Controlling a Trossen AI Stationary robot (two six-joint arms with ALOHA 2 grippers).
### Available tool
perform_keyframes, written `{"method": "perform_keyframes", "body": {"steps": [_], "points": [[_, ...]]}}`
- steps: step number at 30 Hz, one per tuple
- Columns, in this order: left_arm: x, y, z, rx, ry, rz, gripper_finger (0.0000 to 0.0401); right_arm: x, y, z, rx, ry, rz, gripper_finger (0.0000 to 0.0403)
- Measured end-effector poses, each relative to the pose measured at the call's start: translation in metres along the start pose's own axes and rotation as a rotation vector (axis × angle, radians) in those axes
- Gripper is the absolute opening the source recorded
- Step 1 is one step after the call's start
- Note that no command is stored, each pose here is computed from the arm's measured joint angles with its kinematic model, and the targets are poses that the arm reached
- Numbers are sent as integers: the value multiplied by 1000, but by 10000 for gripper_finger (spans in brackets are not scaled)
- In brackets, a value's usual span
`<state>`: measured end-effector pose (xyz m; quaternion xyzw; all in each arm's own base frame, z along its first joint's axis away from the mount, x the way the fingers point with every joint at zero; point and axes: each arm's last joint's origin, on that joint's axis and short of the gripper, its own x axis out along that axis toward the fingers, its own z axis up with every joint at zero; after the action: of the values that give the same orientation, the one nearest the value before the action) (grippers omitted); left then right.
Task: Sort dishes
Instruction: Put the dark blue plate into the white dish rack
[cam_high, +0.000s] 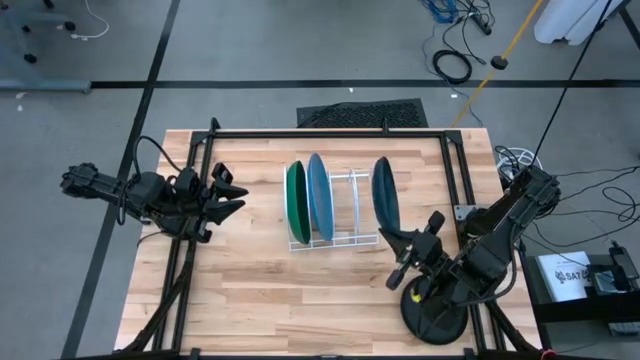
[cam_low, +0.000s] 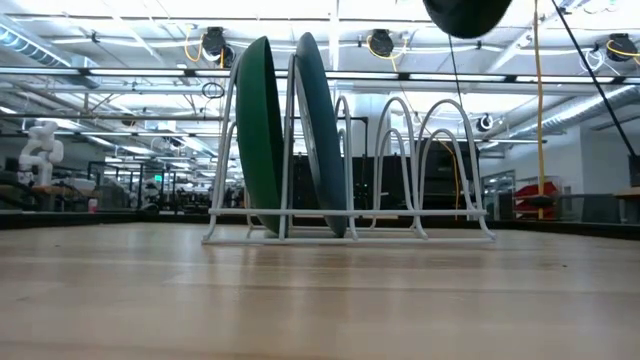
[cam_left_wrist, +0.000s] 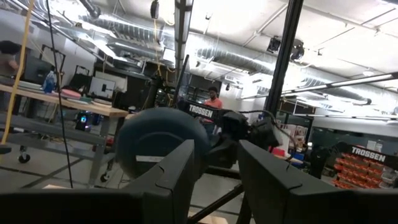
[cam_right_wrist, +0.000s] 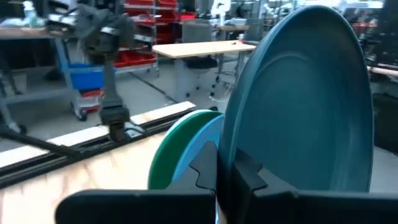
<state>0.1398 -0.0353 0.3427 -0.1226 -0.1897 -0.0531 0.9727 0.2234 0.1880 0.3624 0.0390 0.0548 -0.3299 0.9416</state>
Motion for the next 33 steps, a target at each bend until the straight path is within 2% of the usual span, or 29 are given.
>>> {"method": "perform_keyframes", "body": {"steps": [5, 10, 19, 23, 27, 33], "points": [[0, 0, 0, 0, 0, 0, 135, 3, 17, 10, -125, 70, 158, 0], [0, 0, 0, 0, -1, 1, 135, 14, 28, 25, -242, 53, 322, 0], [0, 0, 0, -1, -2, 8, 135, 58, 30, 61, -230, -136, 577, 0], [0, 0, 0, -1, -3, 8, 135, 83, 20, 68, -204, -159, 586, 0], [0, 0, 0, -1, -3, 8, 135, 110, 6, 72, -121, -133, 558, 0], [0, 0, 0, -2, -2, 8, 135, 145, -18, 77, -32, -113, 442, 0]]}}
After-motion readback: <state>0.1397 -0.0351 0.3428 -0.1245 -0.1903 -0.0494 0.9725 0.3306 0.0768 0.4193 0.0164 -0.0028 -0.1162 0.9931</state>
